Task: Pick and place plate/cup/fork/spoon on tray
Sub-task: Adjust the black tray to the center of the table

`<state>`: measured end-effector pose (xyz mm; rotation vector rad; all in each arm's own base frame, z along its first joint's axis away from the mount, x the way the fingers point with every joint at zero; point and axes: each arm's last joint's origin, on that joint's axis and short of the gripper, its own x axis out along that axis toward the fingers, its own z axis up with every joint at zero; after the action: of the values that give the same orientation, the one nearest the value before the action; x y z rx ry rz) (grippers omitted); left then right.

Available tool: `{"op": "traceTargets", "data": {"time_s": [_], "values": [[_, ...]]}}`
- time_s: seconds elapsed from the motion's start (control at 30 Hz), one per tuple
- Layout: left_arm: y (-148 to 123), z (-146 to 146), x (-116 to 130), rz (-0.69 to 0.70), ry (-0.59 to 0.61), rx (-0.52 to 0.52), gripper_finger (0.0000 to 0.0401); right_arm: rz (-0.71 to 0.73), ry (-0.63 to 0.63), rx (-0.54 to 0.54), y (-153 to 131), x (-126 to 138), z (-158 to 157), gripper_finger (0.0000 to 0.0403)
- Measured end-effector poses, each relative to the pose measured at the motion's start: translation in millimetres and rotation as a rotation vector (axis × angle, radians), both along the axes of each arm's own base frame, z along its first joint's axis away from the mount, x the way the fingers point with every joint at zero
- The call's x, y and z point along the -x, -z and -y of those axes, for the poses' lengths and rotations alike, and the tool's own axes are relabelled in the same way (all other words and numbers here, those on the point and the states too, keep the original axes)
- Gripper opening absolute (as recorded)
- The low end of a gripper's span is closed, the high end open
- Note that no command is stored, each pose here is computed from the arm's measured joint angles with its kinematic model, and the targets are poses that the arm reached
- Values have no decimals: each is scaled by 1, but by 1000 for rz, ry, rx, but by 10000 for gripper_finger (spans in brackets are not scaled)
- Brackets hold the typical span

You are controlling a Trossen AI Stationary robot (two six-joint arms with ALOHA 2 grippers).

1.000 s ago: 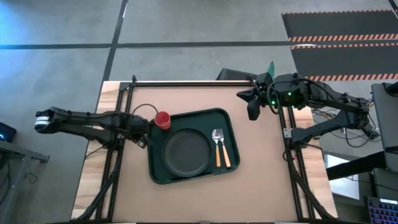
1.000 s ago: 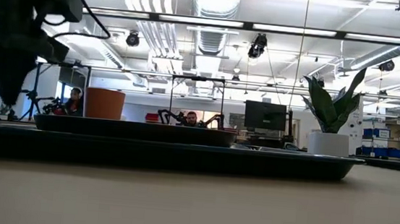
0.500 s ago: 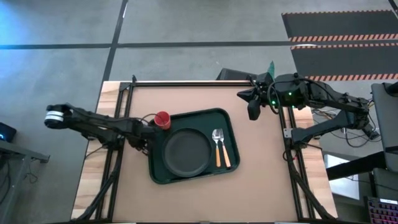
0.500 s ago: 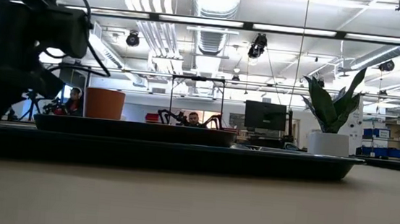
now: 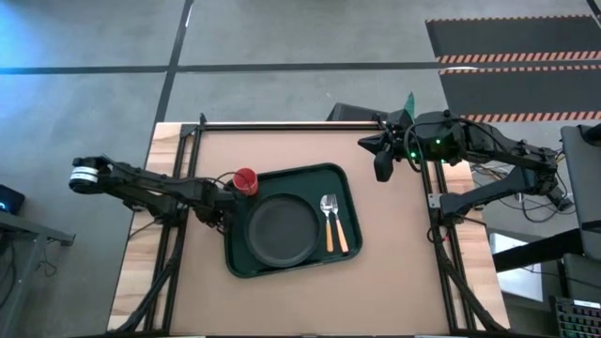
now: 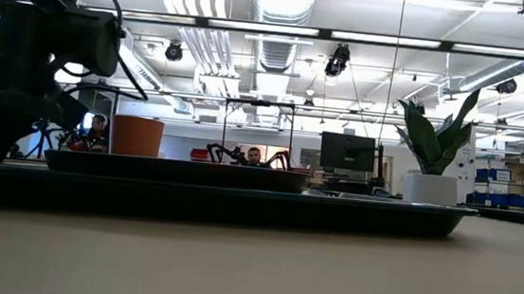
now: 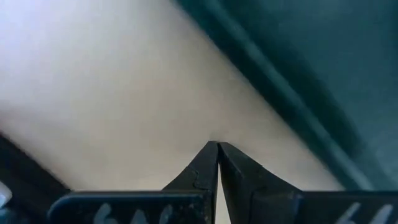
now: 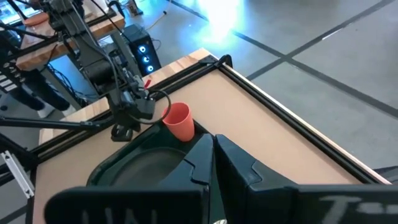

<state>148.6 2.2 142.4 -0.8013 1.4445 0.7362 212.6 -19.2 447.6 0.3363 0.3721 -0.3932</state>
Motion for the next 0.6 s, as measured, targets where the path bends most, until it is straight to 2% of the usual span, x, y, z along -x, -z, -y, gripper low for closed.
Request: {"op": "traceTargets", "data": {"time_s": [0.3, 0.47, 0.6], "values": [[-4, -3, -26, 262, -4, -70, 0, 1, -2, -2, 0, 0, 0, 9], [-4, -6, -33, 324, -4, -129, 0, 1, -3, -2, 0, 0, 0, 9], [-4, -9, -32, 318, -22, -152, 0, 1, -3, -2, 0, 0, 0, 8]]}}
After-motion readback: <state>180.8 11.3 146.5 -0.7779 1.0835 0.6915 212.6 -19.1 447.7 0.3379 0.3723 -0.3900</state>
